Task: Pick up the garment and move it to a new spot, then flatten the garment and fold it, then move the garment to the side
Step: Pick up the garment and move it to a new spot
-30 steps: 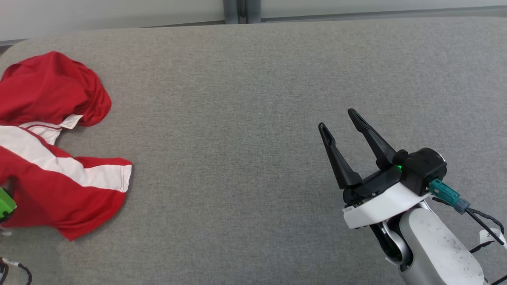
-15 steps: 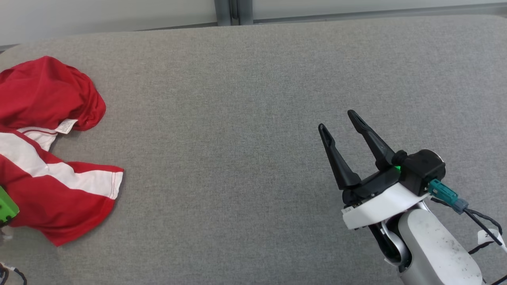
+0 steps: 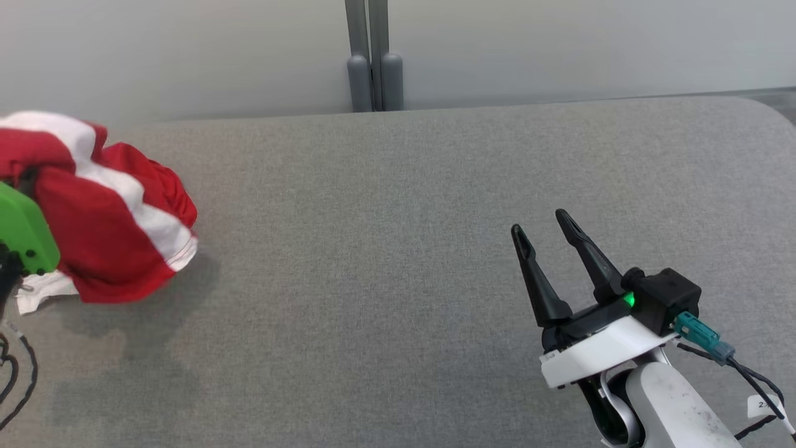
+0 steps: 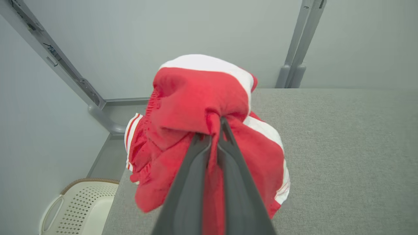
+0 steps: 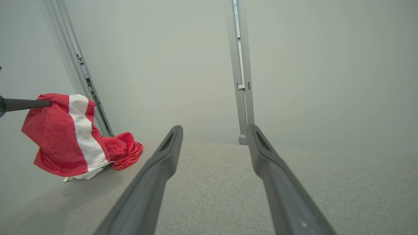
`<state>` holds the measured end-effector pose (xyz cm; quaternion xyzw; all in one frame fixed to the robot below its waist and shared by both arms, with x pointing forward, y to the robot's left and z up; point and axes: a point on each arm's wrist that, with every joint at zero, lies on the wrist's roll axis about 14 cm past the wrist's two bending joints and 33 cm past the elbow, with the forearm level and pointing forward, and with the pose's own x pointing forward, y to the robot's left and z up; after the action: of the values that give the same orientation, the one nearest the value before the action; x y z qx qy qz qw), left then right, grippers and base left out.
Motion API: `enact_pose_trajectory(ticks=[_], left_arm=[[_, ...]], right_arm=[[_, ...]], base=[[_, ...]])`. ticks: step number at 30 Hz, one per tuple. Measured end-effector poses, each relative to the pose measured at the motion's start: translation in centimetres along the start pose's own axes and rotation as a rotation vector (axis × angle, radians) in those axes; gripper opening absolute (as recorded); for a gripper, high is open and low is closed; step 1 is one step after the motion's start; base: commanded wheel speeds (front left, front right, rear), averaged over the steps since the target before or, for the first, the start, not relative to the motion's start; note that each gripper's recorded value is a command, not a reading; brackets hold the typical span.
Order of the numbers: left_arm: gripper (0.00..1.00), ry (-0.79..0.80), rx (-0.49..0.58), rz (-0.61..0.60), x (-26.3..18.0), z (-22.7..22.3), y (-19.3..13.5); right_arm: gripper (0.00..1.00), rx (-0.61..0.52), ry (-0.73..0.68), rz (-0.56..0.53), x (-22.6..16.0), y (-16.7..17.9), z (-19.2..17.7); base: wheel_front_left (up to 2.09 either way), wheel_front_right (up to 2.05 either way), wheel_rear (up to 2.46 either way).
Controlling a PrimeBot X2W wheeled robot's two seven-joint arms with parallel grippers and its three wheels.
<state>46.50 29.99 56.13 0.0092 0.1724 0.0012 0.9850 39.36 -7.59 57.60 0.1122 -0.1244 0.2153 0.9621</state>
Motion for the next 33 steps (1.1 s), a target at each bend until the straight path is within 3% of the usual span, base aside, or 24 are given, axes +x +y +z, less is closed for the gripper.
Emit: enact_pose_trajectory(ticks=[8, 14, 18, 26, 31, 32, 33], left_arm=[[0.0, -0.208, 0.083, -0.286, -3.2, 7.1, -10.6], [0.0, -0.224, 0.072, -0.545, -5.1, 6.5, -20.6], [0.0, -0.222, 0.011, -0.644, -5.3, 4.9, -25.4], [0.0, -0.172, -0.063, -0.676, -2.6, -1.2, -31.3], [0.0, -0.064, -0.035, -0.653, -0.3, -6.6, -32.7], [0.06, -0.045, -0.045, -0.654, 0.0, -7.5, -33.0], [0.47, -0.026, -0.047, -0.653, 0.2, -8.1, -33.1]], right_arm=[[1.0, -0.038, -0.061, -0.056, -1.5, -1.3, 2.6], [1.0, -0.073, -0.084, -0.144, -3.2, -4.0, 3.9], [1.0, -0.095, -0.082, -0.189, -4.4, -5.4, 4.3], [1.0, -0.118, -0.045, -0.246, -5.8, -7.4, 3.7], [1.0, -0.124, -0.025, -0.259, -5.9, -8.2, 3.2], [1.0, -0.122, -0.017, -0.26, -6.0, -8.2, 3.0], [1.0, -0.12, -0.012, -0.26, -6.0, -8.2, 2.8]], base=[[0.0, 0.0, 0.0], [0.0, 0.0, 0.0], [0.0, 0.0, 0.0], [0.0, 0.0, 0.0], [0.0, 0.0, 0.0], [0.0, 0.0, 0.0], [0.0, 0.0, 0.0]])
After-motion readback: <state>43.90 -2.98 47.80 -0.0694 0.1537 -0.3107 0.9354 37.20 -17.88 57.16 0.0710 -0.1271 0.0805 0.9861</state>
